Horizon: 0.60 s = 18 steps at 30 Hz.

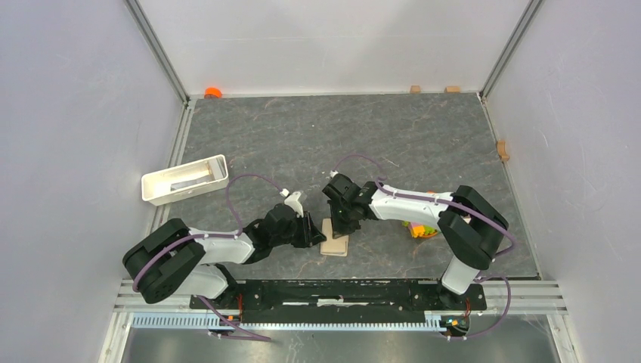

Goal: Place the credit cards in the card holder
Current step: Close the card holder at the center of the board.

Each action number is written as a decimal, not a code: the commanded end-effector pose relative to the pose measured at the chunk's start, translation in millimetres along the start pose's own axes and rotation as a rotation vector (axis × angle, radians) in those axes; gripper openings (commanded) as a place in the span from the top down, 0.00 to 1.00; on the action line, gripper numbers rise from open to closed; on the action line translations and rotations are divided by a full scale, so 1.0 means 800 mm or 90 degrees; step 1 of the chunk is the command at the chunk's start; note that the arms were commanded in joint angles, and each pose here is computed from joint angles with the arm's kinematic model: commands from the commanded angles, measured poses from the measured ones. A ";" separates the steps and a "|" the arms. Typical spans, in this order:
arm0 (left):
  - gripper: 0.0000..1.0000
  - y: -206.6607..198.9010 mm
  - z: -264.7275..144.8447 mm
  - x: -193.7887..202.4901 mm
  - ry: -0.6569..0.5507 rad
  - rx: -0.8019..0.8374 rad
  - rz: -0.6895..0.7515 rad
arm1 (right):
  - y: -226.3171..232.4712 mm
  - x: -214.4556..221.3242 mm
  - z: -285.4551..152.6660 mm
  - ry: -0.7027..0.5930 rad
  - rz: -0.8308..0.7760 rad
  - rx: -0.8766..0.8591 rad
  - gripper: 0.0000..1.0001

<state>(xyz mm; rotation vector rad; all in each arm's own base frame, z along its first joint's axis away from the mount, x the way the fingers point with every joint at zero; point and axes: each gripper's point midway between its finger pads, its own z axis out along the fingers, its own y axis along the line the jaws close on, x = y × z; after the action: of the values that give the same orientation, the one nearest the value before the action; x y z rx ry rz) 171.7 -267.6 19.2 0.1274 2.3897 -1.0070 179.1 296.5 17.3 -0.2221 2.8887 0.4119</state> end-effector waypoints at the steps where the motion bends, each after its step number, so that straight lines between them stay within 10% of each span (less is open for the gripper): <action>1: 0.68 0.039 -0.010 0.038 0.064 -0.065 0.006 | -0.124 0.042 0.051 0.063 -0.010 0.226 1.00; 18: 0.55 0.001 -0.019 -0.009 0.049 -0.053 0.095 | -0.041 -0.051 -0.014 -0.070 -0.146 0.078 1.00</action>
<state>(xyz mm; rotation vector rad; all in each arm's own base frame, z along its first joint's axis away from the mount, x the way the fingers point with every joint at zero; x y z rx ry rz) 165.7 -256.1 26.1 0.2250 2.4440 -0.9086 190.0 297.9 29.7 -0.4232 2.8315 0.4461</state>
